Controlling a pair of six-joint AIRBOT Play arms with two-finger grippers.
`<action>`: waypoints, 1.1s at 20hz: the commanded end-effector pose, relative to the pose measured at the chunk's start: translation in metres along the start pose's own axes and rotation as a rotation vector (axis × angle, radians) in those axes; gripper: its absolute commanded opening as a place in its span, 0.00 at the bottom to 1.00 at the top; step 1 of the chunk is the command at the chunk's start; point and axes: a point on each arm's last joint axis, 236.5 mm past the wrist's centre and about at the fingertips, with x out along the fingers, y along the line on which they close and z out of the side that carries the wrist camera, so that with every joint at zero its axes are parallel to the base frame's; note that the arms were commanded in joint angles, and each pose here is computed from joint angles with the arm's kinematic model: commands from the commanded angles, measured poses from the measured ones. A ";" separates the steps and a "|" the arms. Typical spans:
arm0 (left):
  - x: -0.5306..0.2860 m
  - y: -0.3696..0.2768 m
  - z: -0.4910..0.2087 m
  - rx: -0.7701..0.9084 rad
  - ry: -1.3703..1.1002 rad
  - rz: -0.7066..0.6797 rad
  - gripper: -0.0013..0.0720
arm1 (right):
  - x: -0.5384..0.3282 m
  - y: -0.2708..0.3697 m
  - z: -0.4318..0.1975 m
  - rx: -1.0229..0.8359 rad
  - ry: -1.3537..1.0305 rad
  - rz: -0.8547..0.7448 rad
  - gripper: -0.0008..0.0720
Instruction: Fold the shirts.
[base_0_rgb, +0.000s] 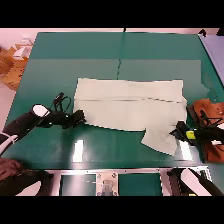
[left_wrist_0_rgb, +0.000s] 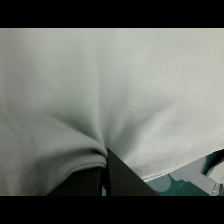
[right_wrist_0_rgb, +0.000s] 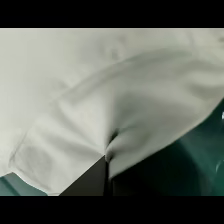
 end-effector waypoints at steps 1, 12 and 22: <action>-0.010 -0.013 -0.005 0.049 0.010 -0.014 0.04 | -0.034 0.004 0.012 -0.023 -0.019 -0.057 0.04; -0.050 -0.076 0.080 0.220 -0.154 0.000 0.04 | -0.092 0.108 0.094 -0.114 -0.224 0.207 0.04; 0.033 -0.089 0.188 0.238 -0.143 0.025 0.04 | -0.023 0.179 0.206 -0.196 -0.196 0.227 0.04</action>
